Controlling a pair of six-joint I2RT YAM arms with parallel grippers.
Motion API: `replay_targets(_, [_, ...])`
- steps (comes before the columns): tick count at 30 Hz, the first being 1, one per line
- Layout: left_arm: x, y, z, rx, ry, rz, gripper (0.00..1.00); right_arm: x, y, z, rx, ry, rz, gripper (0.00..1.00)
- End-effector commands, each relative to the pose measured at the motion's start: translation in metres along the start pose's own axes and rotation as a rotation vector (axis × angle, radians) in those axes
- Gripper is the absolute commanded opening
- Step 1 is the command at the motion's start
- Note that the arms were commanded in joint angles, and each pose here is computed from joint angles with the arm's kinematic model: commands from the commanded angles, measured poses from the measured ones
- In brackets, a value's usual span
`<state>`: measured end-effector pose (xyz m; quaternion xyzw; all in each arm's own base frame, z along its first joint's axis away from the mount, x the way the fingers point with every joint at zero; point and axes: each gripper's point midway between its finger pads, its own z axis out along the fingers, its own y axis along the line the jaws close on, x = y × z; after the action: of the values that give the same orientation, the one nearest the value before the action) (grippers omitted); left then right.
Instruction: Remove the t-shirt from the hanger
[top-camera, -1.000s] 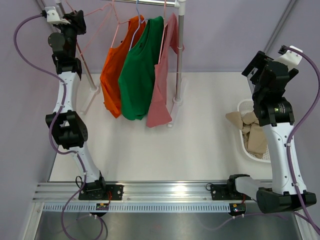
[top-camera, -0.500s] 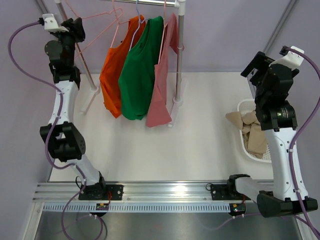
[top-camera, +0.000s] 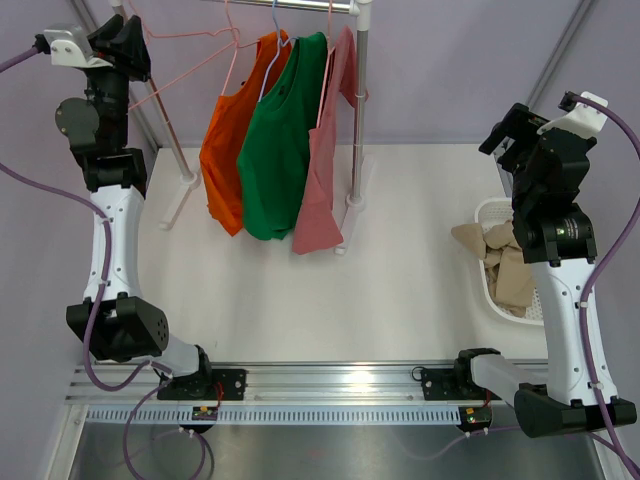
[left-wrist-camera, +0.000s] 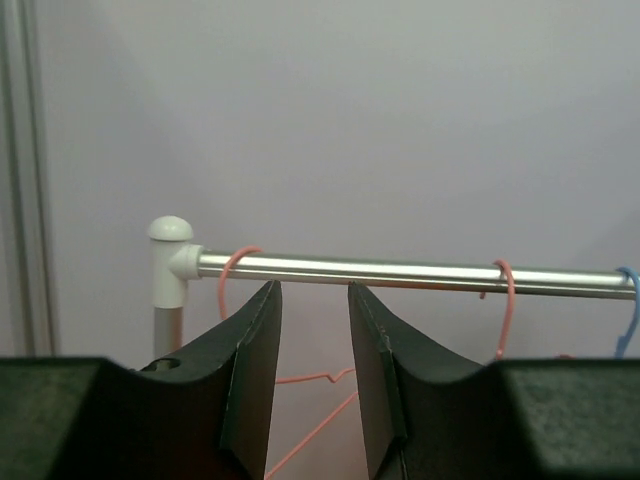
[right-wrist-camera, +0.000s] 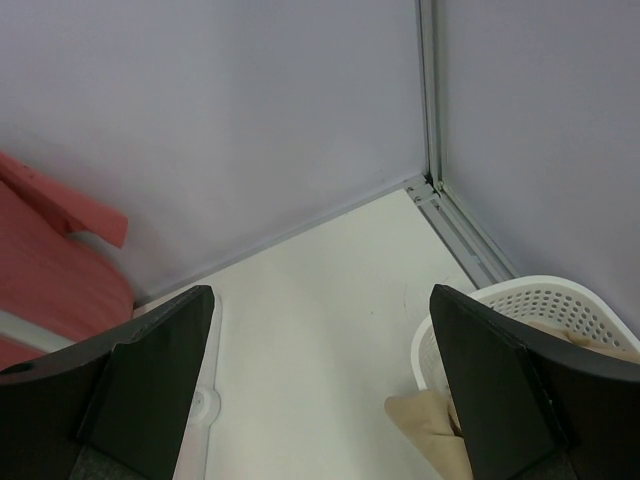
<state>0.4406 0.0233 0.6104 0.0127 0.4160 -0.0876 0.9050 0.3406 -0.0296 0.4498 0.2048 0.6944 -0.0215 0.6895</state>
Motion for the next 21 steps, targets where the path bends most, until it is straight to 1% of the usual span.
replay_targets(1, [0.001, -0.024, 0.001, 0.113, 0.044, -0.075, 0.37, -0.022, 0.011, -0.011, -0.051, -0.049, 0.037, 0.99])
replay_targets(4, [0.015, -0.042, 0.003, 0.163, 0.106, -0.115, 0.38, -0.021, 0.012, -0.012, -0.055, -0.048, 0.039, 0.99])
replay_targets(9, [0.037, -0.08, 0.004, 0.275, 0.17, -0.102, 0.4, -0.022, 0.014, -0.015, -0.071, -0.048, 0.042, 1.0])
replay_targets(10, [0.047, -0.09, 0.003, 0.302, 0.212, -0.116, 0.4, -0.024, 0.015, -0.015, -0.074, -0.05, 0.041, 1.0])
replay_targets(12, [0.056, -0.098, 0.008, 0.33, 0.24, -0.112, 0.4, -0.025, 0.016, -0.018, -0.081, -0.049, 0.042, 1.0])
replay_targets(13, [0.067, -0.101, 0.006, 0.336, 0.283, -0.117, 0.4, -0.025, 0.015, -0.018, -0.083, -0.05, 0.041, 1.0])
replay_targets(14, [0.071, -0.112, 0.006, 0.36, 0.295, -0.107, 0.41, -0.026, 0.016, -0.02, -0.089, -0.055, 0.043, 0.99])
replay_targets(17, [0.083, -0.123, 0.005, 0.391, 0.323, -0.114, 0.41, -0.025, 0.015, -0.022, -0.091, -0.05, 0.042, 0.99])
replay_targets(21, [0.096, -0.122, 0.005, 0.381, 0.342, -0.109, 0.42, -0.03, 0.014, -0.028, -0.093, -0.061, 0.047, 0.99])
